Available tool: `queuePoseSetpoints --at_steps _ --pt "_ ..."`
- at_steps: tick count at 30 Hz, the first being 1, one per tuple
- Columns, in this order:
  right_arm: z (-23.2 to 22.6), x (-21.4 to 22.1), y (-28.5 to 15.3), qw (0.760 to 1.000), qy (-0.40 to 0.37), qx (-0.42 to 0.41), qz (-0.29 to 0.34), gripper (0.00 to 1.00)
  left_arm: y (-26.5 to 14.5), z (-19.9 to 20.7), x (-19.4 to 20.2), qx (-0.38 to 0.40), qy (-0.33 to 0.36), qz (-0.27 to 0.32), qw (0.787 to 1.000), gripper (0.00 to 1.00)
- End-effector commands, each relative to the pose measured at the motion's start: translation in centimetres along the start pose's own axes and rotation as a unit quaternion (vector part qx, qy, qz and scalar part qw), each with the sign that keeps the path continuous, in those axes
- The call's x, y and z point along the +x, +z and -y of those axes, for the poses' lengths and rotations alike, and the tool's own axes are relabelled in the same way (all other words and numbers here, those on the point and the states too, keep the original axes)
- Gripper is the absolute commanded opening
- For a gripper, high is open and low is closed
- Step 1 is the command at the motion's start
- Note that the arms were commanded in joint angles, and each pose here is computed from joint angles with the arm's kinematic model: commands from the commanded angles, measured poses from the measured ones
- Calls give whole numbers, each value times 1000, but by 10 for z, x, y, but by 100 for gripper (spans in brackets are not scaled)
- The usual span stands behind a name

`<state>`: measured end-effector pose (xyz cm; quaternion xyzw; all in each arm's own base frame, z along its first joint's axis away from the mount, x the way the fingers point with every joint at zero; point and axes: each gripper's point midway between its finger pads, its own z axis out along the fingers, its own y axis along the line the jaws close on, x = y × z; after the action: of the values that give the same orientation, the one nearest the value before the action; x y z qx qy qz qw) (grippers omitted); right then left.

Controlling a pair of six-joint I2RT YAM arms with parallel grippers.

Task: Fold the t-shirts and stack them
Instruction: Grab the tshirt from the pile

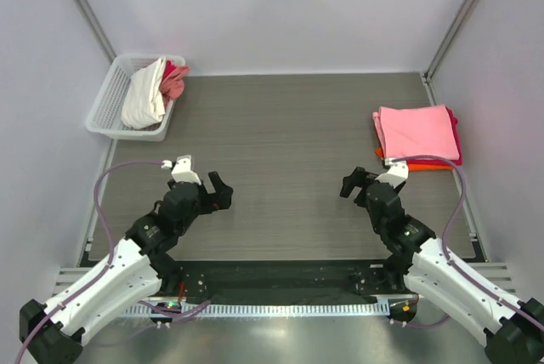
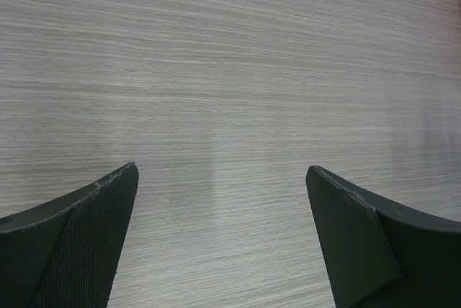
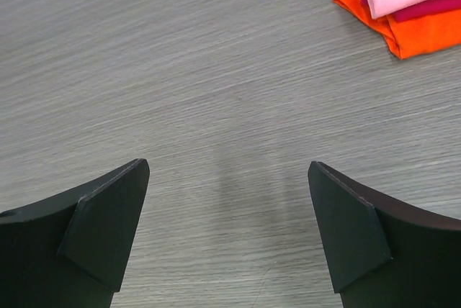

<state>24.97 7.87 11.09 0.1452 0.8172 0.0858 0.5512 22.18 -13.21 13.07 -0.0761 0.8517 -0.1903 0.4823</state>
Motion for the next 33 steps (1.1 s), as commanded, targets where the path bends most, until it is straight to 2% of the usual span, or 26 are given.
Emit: queuePoseSetpoints --at_steps 1,5,6,7,8,11,12,13,15,16,19,20,21,22,23,26,30,33 --pt "-3 -14 -2 999 19 -12 34 99 -5 4 -22 -2 -9 35 999 100" --pt "-1 -14 -3 999 27 -6 37 98 -12 2 -32 -8 -12 47 999 100" --pt "0 -14 -2 999 26 -5 36 98 -16 1 -39 -10 -23 63 998 100" --pt "0 -13 -2 999 26 -1 34 98 -18 -4 -45 -30 -64 79 994 100" --pt "0 -13 -1 999 24 0 32 98 -21 -9 -44 -41 -78 77 993 100" --pt "-3 -10 -1 1000 17 -6 23 98 -30 2 -67 -41 -91 88 991 100" --pt "-4 -11 -1 1000 18 -7 23 98 -24 -4 -68 -75 -80 76 991 100" --pt "-4 -11 0 1000 17 -8 22 98 -35 -5 -97 -108 -77 97 986 99" --pt "-4 -9 0 1000 16 -7 19 98 -35 -19 -124 -175 -71 99 977 100" --pt "-4 -9 0 1000 15 -6 18 98 -33 -21 -141 -212 -60 79 972 100" --pt "-6 -9 0 1000 16 -10 18 98 -24 -52 -177 -280 -97 57 954 100" --pt "-5 -9 0 1000 16 -10 18 98 -7 -45 -192 -264 -112 38 957 99" --pt "-5 -9 0 1000 16 -9 18 98 -3 -61 -205 -281 -133 42 949 100" --pt "-5 -9 0 1000 16 -10 19 98 17 -70 -206 -295 -141 20 945 99" --pt "-6 -9 0 1000 16 -11 18 98 21 -68 -227 -286 -154 33 945 98" --pt "-7 -8 -1 1000 17 -15 17 98 46 -97 -254 -326 -180 36 928 93" --pt "-7 -8 -1 1000 17 -18 16 97 81 -139 -261 -363 -217 29 906 89" --pt "-4 -9 -1 1000 19 -10 21 97 118 -155 -263 -353 -227 25 907 84"
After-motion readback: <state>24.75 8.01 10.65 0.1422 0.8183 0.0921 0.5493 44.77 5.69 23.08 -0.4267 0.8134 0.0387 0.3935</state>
